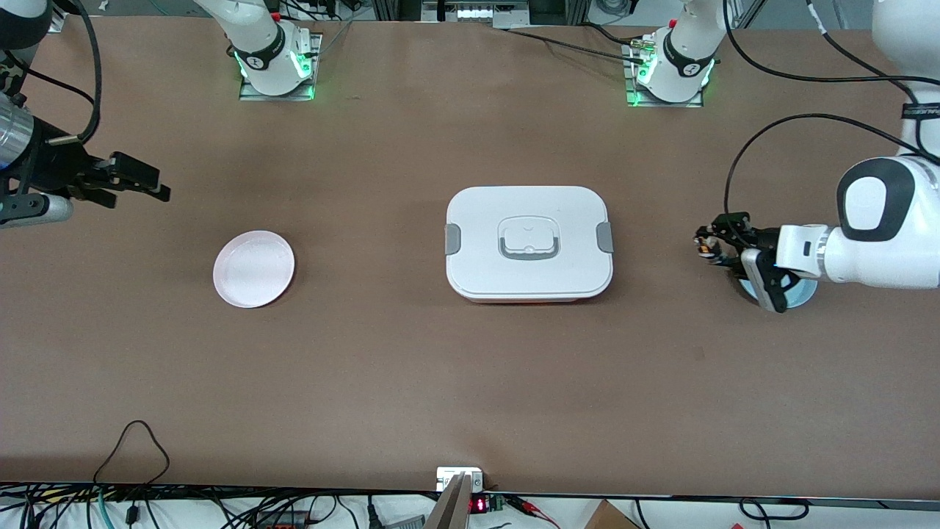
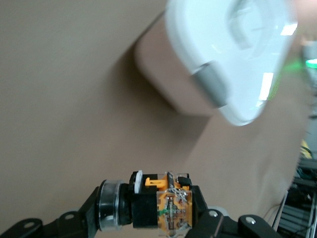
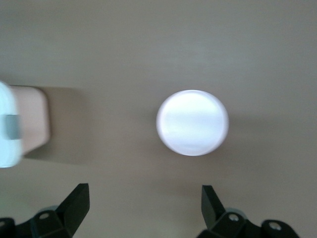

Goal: Transfer orange switch to right arm and place
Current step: 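Carry the switch over the white box while the right gripper approaches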

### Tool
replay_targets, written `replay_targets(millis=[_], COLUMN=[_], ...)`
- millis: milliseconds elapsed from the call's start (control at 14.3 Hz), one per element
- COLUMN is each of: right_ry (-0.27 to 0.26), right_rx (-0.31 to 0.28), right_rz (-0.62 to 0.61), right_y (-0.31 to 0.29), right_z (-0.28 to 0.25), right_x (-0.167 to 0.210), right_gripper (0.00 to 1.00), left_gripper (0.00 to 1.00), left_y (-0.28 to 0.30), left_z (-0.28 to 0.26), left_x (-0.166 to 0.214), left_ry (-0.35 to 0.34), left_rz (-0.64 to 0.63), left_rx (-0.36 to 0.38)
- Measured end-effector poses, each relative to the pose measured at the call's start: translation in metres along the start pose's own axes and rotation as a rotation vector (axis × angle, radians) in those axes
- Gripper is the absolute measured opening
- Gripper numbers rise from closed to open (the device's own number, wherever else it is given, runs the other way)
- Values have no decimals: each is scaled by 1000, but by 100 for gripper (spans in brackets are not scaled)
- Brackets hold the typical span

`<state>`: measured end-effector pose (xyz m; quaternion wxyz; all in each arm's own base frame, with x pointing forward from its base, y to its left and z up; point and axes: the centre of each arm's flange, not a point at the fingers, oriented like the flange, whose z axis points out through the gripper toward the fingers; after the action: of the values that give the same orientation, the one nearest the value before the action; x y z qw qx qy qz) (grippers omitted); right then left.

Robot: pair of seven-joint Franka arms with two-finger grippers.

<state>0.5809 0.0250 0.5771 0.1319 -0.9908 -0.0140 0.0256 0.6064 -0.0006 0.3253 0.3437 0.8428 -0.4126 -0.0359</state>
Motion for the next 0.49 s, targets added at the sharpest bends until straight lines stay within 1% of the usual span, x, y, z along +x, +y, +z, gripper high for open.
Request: replay_targets(millis=[140, 210, 349, 419, 489], right_ry=[-7, -14, -40, -59, -76], right_rx=[131, 218, 429, 518, 586], right_rz=[17, 30, 76, 102, 124], right_y=[-7, -13, -20, -21, -22], right_z=[7, 12, 28, 39, 48], right_x=[5, 9, 16, 18, 20], right_gripper=[100, 100, 100, 100, 100], left_gripper=[72, 72, 72, 72, 72], left_y=[9, 14, 29, 40, 54], left_z=[21, 31, 45, 50, 54], left_x=[26, 38, 66, 81, 96], left_ry=[134, 204, 348, 420, 489], left_rz=[212, 308, 464, 530, 592], left_rx=[-95, -132, -188, -208, -226])
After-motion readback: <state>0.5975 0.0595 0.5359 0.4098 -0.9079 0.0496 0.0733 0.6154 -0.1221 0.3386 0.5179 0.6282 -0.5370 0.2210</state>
